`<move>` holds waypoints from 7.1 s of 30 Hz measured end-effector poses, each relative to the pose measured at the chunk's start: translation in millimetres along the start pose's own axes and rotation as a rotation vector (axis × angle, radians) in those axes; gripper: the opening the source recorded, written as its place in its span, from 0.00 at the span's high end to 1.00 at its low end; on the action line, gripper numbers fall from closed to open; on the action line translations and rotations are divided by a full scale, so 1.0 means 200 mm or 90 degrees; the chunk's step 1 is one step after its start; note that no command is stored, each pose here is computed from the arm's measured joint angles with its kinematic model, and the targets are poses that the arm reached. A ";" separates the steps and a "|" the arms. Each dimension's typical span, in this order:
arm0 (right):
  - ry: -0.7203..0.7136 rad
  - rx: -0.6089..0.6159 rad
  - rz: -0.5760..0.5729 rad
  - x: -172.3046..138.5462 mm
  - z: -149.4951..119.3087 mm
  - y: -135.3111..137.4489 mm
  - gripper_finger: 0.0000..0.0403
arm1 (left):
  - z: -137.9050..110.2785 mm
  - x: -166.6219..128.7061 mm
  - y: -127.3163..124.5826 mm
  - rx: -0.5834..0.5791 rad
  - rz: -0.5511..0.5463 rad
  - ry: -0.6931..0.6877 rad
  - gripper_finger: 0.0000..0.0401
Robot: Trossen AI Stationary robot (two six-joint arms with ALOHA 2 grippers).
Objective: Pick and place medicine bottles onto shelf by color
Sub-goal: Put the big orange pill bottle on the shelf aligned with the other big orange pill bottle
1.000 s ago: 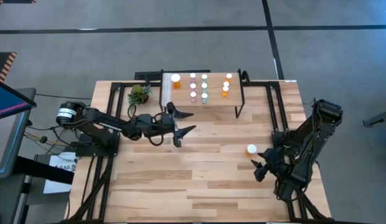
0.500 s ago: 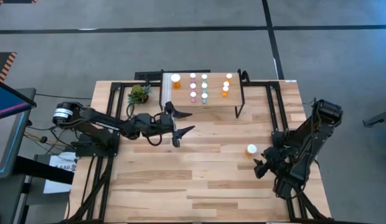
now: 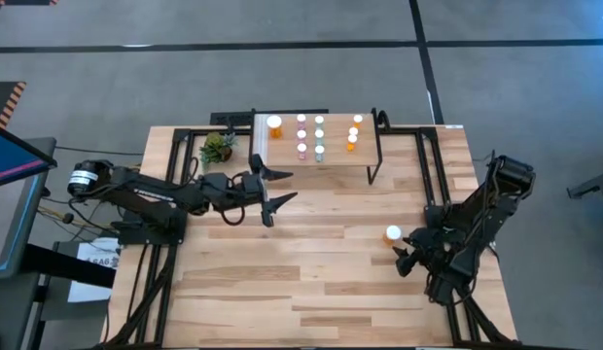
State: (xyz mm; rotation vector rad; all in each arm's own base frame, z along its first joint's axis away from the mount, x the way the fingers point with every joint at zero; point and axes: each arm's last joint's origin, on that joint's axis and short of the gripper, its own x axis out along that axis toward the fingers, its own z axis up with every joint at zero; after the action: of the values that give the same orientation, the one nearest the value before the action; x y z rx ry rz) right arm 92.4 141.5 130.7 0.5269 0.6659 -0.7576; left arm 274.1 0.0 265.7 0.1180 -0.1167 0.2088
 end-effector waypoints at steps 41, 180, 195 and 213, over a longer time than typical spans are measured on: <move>-0.055 -0.026 0.013 0.19 0.06 0.04 0.51 | -0.04 0.00 -0.01 -0.042 -0.043 0.041 0.41; -0.219 -0.273 0.243 0.05 0.57 0.50 0.37 | 0.17 0.15 -0.02 0.042 0.363 0.193 0.53; -0.218 -0.272 0.241 0.05 0.57 0.49 0.37 | -0.18 0.01 0.26 -0.074 0.497 0.097 0.53; -0.220 -0.260 0.230 0.06 0.59 0.49 0.37 | -0.24 -0.01 0.34 -0.149 0.492 0.087 0.53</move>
State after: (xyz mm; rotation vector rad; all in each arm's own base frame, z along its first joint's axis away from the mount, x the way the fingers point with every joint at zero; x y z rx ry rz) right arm 215.2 120.6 219.7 0.1270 0.3715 -0.3442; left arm 262.7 71.9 224.3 -0.1831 -0.0452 0.9695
